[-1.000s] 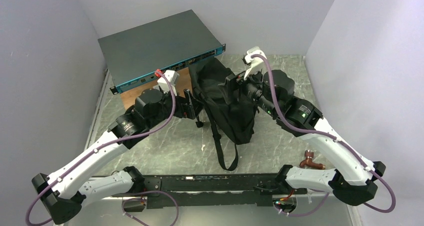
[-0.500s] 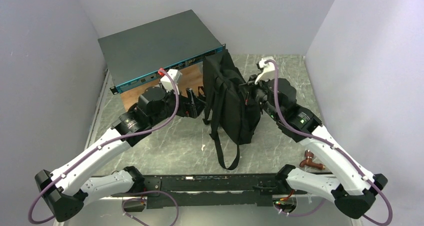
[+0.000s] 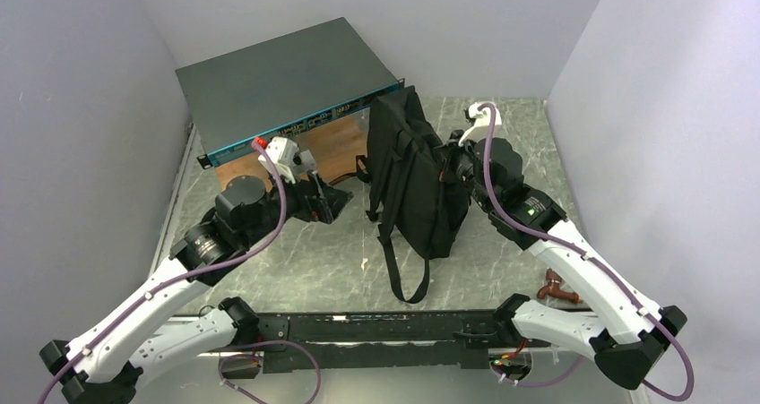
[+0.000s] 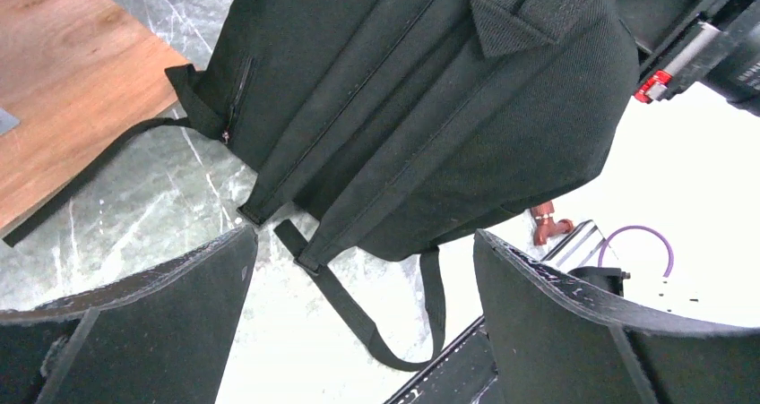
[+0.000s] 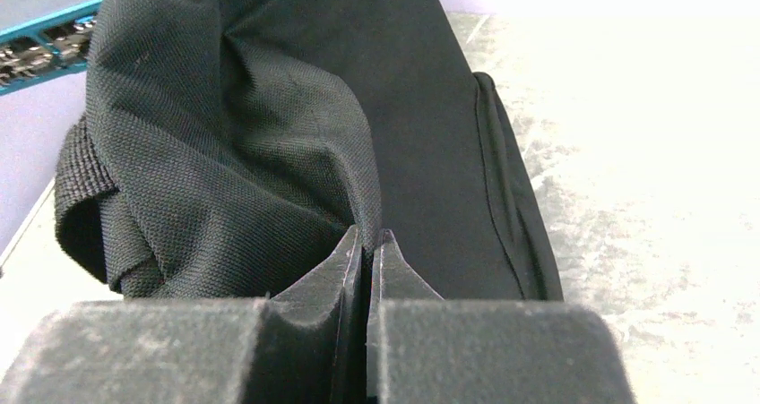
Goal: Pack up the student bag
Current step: Adjust the student bag at the center of the board, then reset both arms
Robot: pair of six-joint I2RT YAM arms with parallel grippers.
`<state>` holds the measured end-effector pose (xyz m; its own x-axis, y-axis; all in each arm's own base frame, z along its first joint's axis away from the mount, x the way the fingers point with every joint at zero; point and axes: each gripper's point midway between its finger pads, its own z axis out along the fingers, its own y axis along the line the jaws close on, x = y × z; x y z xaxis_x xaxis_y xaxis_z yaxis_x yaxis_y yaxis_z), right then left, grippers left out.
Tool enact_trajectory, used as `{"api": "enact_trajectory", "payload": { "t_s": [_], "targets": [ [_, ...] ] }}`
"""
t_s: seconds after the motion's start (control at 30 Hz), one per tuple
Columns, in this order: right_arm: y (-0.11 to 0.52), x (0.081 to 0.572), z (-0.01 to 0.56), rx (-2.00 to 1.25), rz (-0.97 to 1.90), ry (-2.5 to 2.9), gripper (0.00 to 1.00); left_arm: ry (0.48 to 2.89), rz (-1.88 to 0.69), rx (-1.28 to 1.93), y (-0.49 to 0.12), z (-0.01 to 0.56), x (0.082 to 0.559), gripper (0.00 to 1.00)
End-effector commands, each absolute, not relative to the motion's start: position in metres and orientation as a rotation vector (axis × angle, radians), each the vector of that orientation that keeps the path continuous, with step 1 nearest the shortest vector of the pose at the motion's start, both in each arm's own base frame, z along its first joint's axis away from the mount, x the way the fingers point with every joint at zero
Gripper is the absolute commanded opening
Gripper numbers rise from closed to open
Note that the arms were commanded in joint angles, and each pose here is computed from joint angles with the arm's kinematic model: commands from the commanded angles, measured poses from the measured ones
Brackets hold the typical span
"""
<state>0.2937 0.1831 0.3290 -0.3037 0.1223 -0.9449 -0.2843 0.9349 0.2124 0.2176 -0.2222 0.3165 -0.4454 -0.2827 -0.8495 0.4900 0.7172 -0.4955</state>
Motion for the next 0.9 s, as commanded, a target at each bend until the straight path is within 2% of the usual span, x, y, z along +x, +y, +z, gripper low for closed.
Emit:
{"api": "enact_trajectory", "payload": {
  "t_s": [0.0,0.13,0.17,0.3,0.4,0.87],
  "targets": [
    [0.157,0.303,0.283,-0.064,0.278,1.929,0.00,1.831,-0.901,0.111,-0.215,0.311,0.213,0.96],
    [0.161,0.302,0.320,-0.104,0.308,1.890,0.00,1.848,-0.900,0.123,-0.215,0.310,0.212,0.96],
    [0.159,0.302,0.334,-0.108,0.313,1.860,0.04,1.845,-0.906,0.127,-0.216,0.312,0.211,0.96],
    [0.161,0.300,0.363,-0.144,0.322,1.831,0.36,1.839,-0.923,0.127,-0.219,0.313,0.211,0.96],
    [0.172,0.298,0.364,-0.189,0.369,1.845,0.49,1.841,-0.930,0.126,-0.220,0.311,0.211,0.96],
    [0.157,0.270,0.421,-0.190,0.426,1.744,0.79,1.743,-0.846,0.163,-0.198,0.346,0.206,1.00]
  ]
}}
